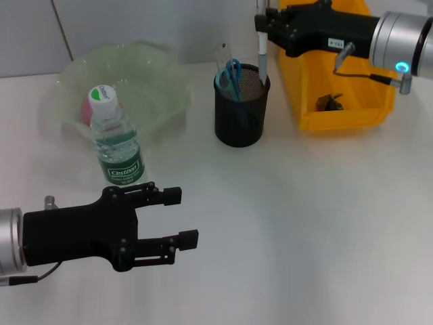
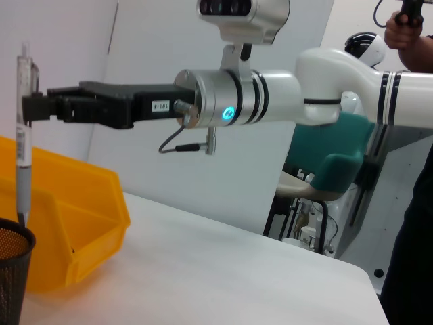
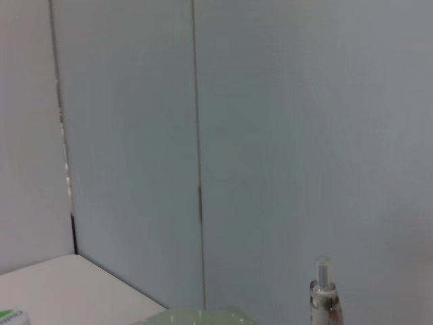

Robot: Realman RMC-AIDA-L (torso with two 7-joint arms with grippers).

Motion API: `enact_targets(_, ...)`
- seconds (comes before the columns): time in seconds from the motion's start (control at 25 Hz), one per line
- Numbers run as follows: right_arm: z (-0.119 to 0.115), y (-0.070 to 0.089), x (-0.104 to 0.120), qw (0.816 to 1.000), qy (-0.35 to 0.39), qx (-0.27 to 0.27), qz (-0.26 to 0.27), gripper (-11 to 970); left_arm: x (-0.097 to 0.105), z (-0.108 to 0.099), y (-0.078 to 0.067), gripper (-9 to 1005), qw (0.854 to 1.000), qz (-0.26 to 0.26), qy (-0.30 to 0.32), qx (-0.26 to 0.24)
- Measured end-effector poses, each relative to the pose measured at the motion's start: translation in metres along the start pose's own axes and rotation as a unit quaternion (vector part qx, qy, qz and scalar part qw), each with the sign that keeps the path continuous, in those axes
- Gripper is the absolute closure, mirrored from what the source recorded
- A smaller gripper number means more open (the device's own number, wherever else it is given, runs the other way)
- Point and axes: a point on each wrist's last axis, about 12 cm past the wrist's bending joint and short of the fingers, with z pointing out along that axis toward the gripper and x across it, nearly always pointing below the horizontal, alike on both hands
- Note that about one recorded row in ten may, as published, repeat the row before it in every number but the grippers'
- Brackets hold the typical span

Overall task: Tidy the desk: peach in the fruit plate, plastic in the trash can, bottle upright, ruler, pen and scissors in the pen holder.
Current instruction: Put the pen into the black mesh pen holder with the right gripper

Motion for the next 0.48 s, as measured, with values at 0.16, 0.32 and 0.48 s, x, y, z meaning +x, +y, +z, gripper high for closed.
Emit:
enact_targets(0.16,0.003,0.000,0.009,1.000,0.005,0.007,0.002,762,-0.001,0.000,0.000,213,1.000,-0.007,0.001,0.002)
enact_targets(0.32,0.008,0.002,0.020,1.000,-0.004,0.016,0.002,752,-0.002,0.000,0.001,213,1.000,-0.013,0.002,0.004)
enact_targets(0.48,0.014,0.006,0.026,1.000,-0.008,0.021,0.004,741,-0.003,0.000,0.001,213,1.000,-0.015,0.002,0.005)
